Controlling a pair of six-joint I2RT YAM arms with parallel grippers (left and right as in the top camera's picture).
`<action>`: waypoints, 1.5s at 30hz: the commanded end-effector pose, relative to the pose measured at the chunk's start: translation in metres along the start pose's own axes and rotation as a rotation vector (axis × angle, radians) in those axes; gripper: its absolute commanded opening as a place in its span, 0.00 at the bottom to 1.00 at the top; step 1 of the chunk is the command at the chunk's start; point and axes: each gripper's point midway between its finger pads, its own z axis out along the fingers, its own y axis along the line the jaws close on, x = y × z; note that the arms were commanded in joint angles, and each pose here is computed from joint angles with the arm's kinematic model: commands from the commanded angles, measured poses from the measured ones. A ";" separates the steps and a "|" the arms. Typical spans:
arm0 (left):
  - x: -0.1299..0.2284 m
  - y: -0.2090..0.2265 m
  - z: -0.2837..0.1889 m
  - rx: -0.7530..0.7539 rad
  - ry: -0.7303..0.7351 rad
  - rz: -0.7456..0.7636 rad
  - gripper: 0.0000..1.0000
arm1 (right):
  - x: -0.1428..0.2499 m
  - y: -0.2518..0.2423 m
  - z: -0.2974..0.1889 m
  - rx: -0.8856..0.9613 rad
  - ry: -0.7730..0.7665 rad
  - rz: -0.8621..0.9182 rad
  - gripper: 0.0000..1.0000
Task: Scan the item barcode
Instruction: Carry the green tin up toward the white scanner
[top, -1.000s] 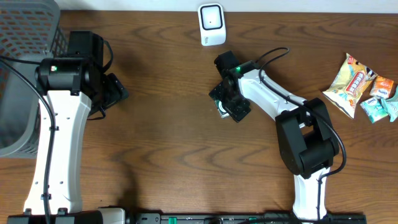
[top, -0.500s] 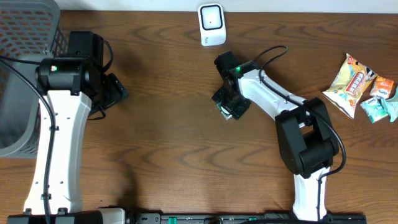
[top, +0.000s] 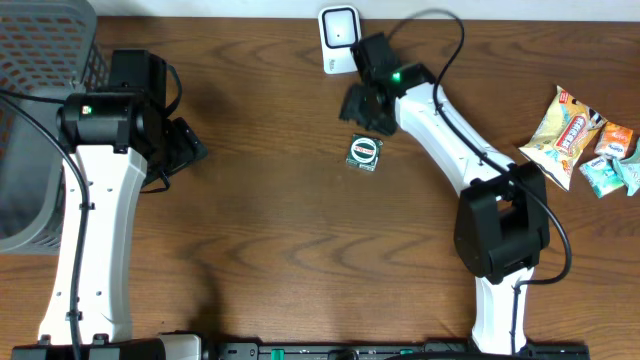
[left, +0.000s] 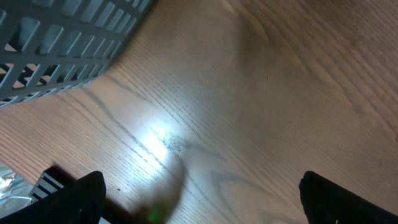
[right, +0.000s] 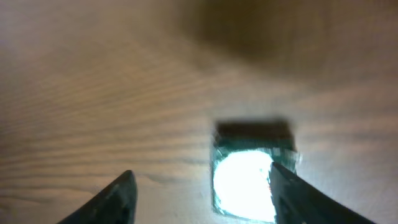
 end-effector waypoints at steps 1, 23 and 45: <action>-0.001 0.003 0.000 -0.011 -0.002 -0.008 0.98 | -0.022 -0.002 -0.011 0.036 -0.081 -0.112 0.75; -0.001 0.003 0.000 -0.011 -0.002 -0.008 0.98 | 0.069 -0.041 0.047 0.109 0.144 -0.136 0.96; 0.000 0.003 0.000 -0.011 -0.001 -0.008 0.98 | 0.060 -0.037 0.057 0.098 0.064 -0.246 0.56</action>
